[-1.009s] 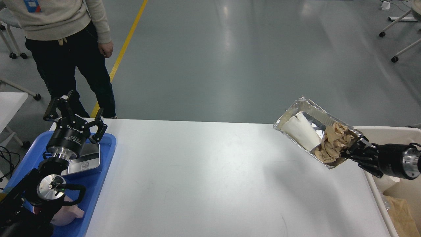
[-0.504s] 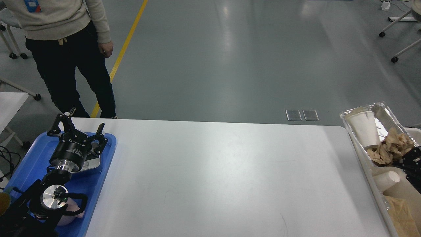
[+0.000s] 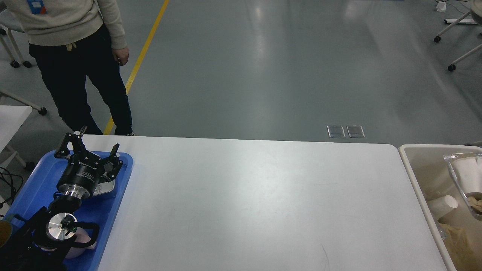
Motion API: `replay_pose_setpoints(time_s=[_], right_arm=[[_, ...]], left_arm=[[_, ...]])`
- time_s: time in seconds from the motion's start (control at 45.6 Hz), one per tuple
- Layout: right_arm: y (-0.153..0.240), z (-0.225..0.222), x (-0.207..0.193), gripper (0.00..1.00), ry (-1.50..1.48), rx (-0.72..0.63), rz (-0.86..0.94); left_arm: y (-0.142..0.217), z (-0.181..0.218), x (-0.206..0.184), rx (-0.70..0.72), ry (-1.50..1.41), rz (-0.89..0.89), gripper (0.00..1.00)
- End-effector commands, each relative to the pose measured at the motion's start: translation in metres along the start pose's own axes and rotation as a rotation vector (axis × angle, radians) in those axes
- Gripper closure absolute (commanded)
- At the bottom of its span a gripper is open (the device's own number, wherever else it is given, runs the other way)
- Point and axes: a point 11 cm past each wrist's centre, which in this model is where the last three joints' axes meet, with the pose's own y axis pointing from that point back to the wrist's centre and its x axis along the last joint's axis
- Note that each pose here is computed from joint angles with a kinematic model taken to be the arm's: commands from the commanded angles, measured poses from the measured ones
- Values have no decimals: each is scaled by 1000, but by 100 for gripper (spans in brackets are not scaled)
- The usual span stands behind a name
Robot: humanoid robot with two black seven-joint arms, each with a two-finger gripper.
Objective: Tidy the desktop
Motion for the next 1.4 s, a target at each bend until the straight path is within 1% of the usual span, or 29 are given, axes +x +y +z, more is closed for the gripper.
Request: replay_pose_setpoints(time_s=[0.0, 0.11, 0.175, 0.285, 0.329, 0.417, 0.461, 0.504, 0.57, 0.658, 0.702, 0.833, 0.921, 0.965, 0.987, 1.075, 1.184, 1.272, 1.382], right_arm=[[-7, 5, 9, 0, 10, -7, 55], [-11, 10, 19, 0, 35, -16, 113], [-17, 3, 17, 0, 34, 12, 142], [-35, -11, -12, 0, 23, 55, 102], [-37, -23, -15, 0, 27, 97, 104], [-41, -57, -37, 0, -5, 274, 54], [-44, -62, -46, 0, -22, 310, 38], [-47, -66, -52, 0, -10, 316, 31], [-55, -79, -77, 0, 11, 337, -11], [-58, -128, -132, 0, -16, 433, -113], [-58, -140, -156, 0, -42, 461, -172], [-55, -165, -210, 0, -229, 534, -334], [-52, -173, -259, 0, -418, 573, -485], [-48, -183, -275, 0, -522, 603, -537], [-41, -195, -287, 0, -629, 635, -586], [-30, -213, -309, 0, -857, 678, -675], [-19, -223, -335, 0, -1085, 697, -775], [-9, -230, -350, 0, -1159, 706, -843], [0, -233, -353, 0, -1208, 726, -889]], left_arm=[[1, -2, 0, 5, -1, 1, 4], [-1, 0, -1, 4, -4, -1, 4], [-2, 2, -2, 0, -7, -3, 4], [-6, 5, -5, -3, -11, -10, 4], [-7, 7, -5, -5, -15, -10, 4], [-9, 9, -7, -6, -23, -16, 4], [-11, 11, -9, -9, -27, -23, 4], [-11, 11, -10, -10, -28, -25, 4], [-11, 11, -10, -9, -29, -25, 4], [-11, 11, -9, -8, -31, -19, 4], [-10, 10, -8, -8, -31, -17, 4], [-9, 10, -7, -8, -30, -17, 4], [-8, 9, -6, -6, -30, -14, 4], [-8, 10, -6, -6, -31, -14, 4], [-8, 9, -6, -5, -30, -14, 4], [-7, 10, -5, -6, -31, -11, 4], [-4, 8, -4, -6, -29, -11, 4], [-2, 7, -3, -4, -27, -11, 4], [-3, 11, -7, -21, -18, -23, 4]])
